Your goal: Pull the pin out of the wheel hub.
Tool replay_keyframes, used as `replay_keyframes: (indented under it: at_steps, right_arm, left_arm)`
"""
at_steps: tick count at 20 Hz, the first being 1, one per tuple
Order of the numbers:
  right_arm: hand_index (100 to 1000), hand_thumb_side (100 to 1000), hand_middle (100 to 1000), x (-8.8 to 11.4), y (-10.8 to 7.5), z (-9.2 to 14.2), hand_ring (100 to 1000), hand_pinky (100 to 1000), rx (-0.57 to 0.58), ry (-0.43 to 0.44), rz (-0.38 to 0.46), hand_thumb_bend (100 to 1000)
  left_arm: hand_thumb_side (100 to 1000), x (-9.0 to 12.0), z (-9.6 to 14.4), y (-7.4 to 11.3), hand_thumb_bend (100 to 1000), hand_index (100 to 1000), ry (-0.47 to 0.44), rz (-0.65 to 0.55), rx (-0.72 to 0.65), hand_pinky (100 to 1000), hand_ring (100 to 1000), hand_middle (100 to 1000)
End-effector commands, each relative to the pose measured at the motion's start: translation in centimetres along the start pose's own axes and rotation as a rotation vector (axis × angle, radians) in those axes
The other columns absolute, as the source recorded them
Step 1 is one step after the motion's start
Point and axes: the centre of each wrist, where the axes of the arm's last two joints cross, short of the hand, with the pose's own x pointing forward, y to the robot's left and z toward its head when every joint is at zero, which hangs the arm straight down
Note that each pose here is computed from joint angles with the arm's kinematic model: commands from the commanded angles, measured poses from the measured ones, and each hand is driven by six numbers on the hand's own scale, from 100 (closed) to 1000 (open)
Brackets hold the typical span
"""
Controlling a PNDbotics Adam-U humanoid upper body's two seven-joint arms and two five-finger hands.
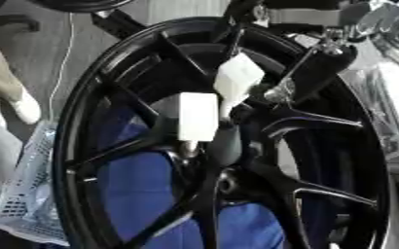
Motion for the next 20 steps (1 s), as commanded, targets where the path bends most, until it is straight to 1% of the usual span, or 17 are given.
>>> replay_keyframes:
  at_steps: [1, 3, 8, 9, 15, 20]
  right_arm:
    - [870, 111, 801, 0.05, -0.51, 0.53, 862, 877, -0.015, 0.012, 0.007, 360]
    - [845, 101, 767, 0.1, -0.52, 0.5, 855, 872, -0.015, 0.006, 0.0, 326]
    - [806, 100, 724, 0.28, -0.77, 0.46, 844, 866, -0.022, -0.015, -0.016, 275]
    - [788, 100, 704, 0.31, -0.74, 0.42, 840, 864, -0.017, -0.018, -0.019, 252]
    - [772, 100, 685, 0.39, -0.57, 0.29, 835, 861, 0.02, -0.031, -0.036, 229]
    - [770, 100, 682, 0.53, -0.47, 0.15, 834, 860, 0.06, -0.049, -0.045, 229]
  left_arm:
    - [758, 0.51, -0.25, 0.25, 100, 798, -0.019, -0.011, 0.003, 859, 707, 732]
    - [757, 0.46, -0.16, 0.26, 100, 799, -0.013, -0.013, 0.005, 859, 707, 732]
    - [757, 0.42, -0.08, 0.22, 100, 798, -0.007, -0.011, 0.008, 860, 708, 733]
    - [756, 0.41, -0.06, 0.21, 100, 798, -0.006, -0.011, 0.008, 860, 708, 733]
    - [755, 0.35, 0.04, 0.26, 100, 799, -0.001, -0.013, 0.013, 862, 708, 733]
    - [755, 0.3, 0.14, 0.33, 100, 799, 0.001, -0.016, 0.02, 862, 708, 733]
